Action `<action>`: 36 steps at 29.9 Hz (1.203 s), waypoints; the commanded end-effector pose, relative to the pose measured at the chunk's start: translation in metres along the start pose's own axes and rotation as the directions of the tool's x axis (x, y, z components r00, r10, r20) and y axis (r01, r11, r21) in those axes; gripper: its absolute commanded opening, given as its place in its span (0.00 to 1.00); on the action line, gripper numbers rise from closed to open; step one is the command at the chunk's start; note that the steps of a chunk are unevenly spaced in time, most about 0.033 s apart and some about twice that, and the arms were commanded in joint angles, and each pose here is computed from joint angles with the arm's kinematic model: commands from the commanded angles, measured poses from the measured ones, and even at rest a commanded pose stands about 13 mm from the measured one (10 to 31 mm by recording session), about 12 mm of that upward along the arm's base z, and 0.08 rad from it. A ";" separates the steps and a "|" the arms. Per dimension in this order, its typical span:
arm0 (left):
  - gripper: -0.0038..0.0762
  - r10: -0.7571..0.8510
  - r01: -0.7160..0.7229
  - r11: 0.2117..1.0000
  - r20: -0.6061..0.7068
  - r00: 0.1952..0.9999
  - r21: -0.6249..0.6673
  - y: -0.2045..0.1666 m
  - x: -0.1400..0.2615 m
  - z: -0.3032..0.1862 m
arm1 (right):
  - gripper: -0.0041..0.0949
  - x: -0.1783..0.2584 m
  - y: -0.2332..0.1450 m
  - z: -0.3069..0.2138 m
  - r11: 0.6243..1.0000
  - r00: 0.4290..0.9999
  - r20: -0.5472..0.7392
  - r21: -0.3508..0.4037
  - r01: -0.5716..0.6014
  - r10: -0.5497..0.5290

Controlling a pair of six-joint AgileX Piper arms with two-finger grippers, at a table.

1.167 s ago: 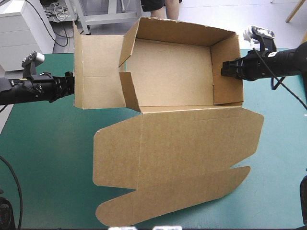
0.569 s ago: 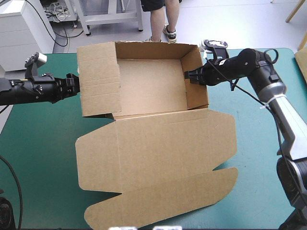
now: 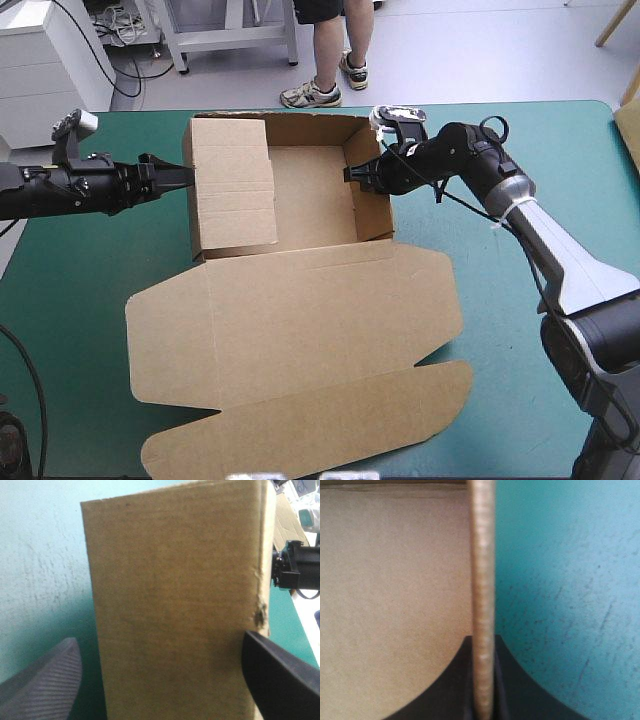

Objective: Fold the box

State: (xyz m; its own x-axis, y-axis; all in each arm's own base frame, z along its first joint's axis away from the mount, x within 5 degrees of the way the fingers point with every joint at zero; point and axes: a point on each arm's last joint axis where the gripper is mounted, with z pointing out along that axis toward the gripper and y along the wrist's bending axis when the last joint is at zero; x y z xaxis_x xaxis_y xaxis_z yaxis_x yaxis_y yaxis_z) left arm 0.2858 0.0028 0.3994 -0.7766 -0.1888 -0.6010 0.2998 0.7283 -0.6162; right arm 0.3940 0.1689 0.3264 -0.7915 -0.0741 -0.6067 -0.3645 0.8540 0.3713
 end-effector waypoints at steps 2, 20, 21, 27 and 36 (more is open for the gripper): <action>0.82 0.022 -0.024 0.996 0.029 0.999 0.088 -0.023 -0.001 -0.011 | 0.02 -0.015 0.018 -0.021 0.998 0.993 0.117 -0.058 -0.026 0.032; 0.80 0.057 -0.062 0.997 -0.111 0.992 -0.040 -0.024 0.011 0.005 | 0.02 -0.009 0.037 -0.010 0.995 0.995 0.094 -0.096 -0.009 0.018; 0.78 0.050 -0.056 0.997 -0.116 0.992 -0.053 -0.023 0.012 0.005 | 0.02 -0.008 0.040 -0.009 0.995 0.995 0.096 -0.095 0.002 0.007; 0.61 0.016 -0.033 0.992 -0.145 0.989 -0.120 -0.019 0.015 0.006 | 0.02 -0.001 0.058 -0.003 0.996 0.994 0.093 -0.062 0.063 -0.057; 0.58 -0.025 -0.067 0.932 -0.249 0.968 -0.356 -0.024 0.029 0.025 | 0.02 0.006 0.077 0.001 0.992 0.993 0.079 -0.082 0.096 -0.089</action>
State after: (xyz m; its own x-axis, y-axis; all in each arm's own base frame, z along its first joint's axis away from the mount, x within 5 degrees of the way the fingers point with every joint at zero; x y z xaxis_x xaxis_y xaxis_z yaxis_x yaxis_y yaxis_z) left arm 0.2788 -0.0243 0.3694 -0.9078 -0.0063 -0.4194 0.1543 0.9248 -0.3477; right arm 0.3737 0.2297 0.3103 -0.7693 -0.1899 -0.6101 -0.4503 0.8385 0.3068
